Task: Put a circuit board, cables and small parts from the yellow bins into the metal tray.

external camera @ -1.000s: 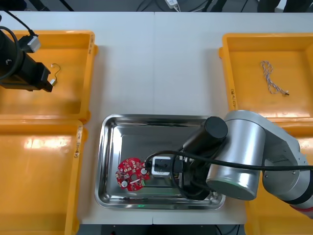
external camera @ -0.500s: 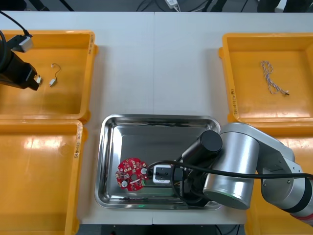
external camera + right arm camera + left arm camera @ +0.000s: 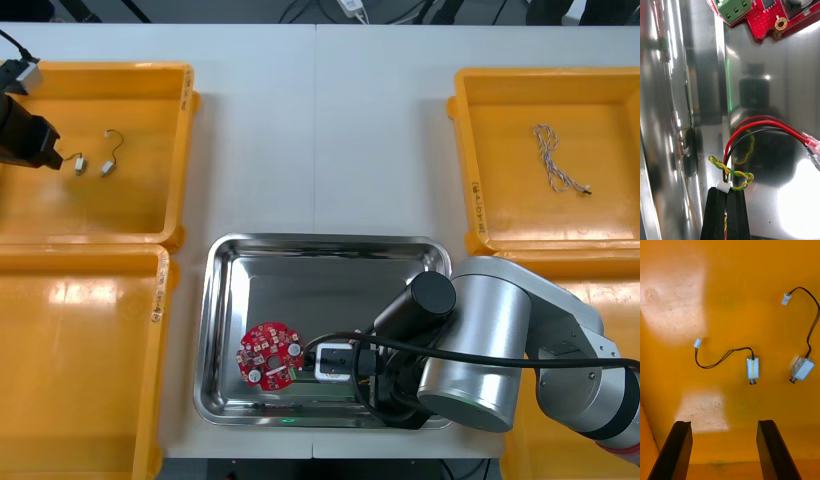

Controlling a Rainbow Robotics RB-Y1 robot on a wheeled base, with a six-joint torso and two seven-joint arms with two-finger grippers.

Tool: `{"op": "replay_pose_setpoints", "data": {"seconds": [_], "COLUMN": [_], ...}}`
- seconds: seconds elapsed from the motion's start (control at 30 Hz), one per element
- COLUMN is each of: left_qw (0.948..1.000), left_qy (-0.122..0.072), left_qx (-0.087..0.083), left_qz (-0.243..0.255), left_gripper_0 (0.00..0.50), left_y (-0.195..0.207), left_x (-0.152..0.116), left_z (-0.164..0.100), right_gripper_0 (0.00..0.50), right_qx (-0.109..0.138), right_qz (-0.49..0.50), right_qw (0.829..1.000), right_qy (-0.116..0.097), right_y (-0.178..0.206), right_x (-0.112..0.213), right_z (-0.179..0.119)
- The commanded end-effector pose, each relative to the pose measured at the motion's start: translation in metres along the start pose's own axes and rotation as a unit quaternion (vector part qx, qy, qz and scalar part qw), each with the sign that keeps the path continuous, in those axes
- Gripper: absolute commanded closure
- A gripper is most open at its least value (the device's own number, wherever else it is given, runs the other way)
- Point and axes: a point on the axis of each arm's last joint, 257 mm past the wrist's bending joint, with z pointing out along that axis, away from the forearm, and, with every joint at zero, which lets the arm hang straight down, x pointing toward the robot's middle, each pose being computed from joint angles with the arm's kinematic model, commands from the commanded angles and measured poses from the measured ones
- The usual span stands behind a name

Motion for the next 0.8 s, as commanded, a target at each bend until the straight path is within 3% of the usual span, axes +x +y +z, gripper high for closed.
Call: {"op": "replay_pose_setpoints", "data": {"seconds": [0.03,0.1,0.17,0.27,0.3,0.33,0.57,0.8], "left_qw": [0.9956,0.9951,0.9949,0.9946,0.9945,0.9945,0.9937,0.9935], "left_qy": [-0.055,-0.061,-0.064,-0.063,-0.063,-0.064,-0.065,-0.072], "left_qx": [-0.002,-0.002,-0.002,0.000,0.001,0.001,-0.005,-0.004], "left_qz": [0.076,0.077,0.078,0.082,0.083,0.083,0.091,0.088], "left_gripper_0": [0.000,0.000,0.000,0.000,0.000,0.000,0.000,0.000], "left_y": [-0.003,-0.007,-0.010,-0.015,-0.017,-0.018,-0.025,-0.031], "left_x": [-0.044,-0.048,-0.050,-0.050,-0.051,-0.051,-0.053,-0.055], "left_z": [-0.018,-0.016,-0.013,-0.010,-0.009,-0.009,0.005,0.015], "right_gripper_0": [0.500,0.467,0.191,0.083,0.018,0.000,0.000,0.000], "right_qx": [-0.004,0.005,0.017,0.030,0.035,0.038,0.044,0.050], "right_qz": [0.003,0.003,0.001,-0.001,-0.001,-0.001,0.010,0.035], "right_qw": [1.000,1.000,1.000,0.999,0.999,0.999,0.999,0.998], "right_qy": [-0.004,-0.008,-0.009,-0.013,-0.014,-0.014,-0.009,0.017], "right_y": [0.009,0.006,0.002,-0.003,-0.005,-0.006,-0.014,-0.027], "right_x": [-0.001,-0.004,-0.006,-0.009,-0.010,-0.010,-0.006,0.012], "right_z": [-0.001,-0.003,-0.005,-0.010,-0.011,-0.011,-0.018,-0.041]}}
